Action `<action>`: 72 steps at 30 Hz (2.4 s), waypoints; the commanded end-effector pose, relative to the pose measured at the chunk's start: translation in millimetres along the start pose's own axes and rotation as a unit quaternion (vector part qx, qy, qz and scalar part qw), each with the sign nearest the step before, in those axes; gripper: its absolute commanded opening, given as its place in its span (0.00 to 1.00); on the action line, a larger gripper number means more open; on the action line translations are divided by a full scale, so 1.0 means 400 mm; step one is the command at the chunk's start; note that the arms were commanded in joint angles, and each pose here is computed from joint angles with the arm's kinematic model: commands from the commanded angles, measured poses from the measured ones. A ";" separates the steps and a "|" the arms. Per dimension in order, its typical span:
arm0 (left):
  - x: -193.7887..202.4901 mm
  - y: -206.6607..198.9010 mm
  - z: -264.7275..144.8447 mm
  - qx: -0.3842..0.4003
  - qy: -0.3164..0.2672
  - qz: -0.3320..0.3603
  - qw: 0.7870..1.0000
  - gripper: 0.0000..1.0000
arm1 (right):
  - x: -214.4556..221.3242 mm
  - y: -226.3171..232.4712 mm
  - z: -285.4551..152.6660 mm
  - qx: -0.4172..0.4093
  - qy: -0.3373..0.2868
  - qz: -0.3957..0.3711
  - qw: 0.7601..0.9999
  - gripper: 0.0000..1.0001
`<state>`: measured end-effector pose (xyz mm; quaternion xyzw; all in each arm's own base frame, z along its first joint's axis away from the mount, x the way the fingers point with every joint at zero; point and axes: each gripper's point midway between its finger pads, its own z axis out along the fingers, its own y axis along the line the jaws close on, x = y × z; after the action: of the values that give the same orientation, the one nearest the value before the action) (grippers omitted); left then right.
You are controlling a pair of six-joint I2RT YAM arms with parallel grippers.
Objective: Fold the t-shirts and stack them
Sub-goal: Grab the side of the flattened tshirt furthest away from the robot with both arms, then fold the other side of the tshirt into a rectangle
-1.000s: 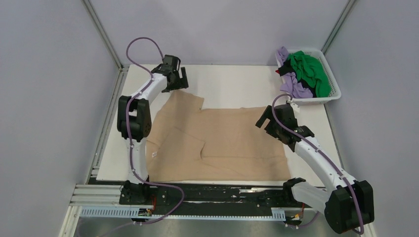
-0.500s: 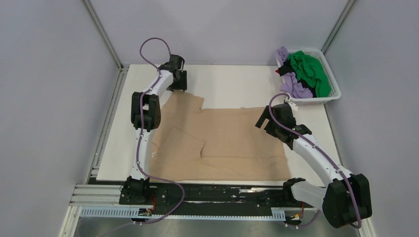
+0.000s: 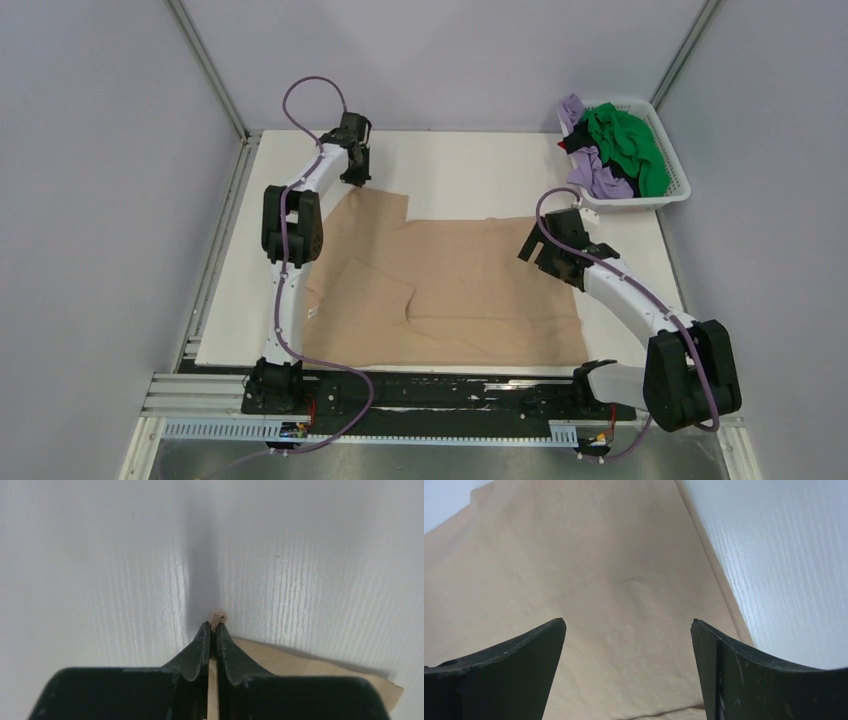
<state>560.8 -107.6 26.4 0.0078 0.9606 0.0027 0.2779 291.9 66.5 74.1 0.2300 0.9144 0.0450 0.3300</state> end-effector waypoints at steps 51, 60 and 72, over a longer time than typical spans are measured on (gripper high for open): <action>-0.045 -0.088 -0.431 0.090 -0.161 0.069 0.981 0.00 | -0.291 0.015 0.325 0.201 0.005 -0.042 0.979 0.18; -0.003 -0.075 -0.466 0.091 -0.166 0.058 0.980 0.00 | -0.336 0.048 0.257 0.169 -0.033 -0.033 0.985 0.00; 0.177 -0.070 -0.537 0.053 -0.166 0.047 0.984 0.00 | -0.177 0.030 0.138 0.130 0.003 -0.055 0.990 0.00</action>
<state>403.2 -134.3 158.3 0.0891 0.9084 -0.0498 0.4055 400.6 31.9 71.2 0.2282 0.9218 -0.1045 0.2953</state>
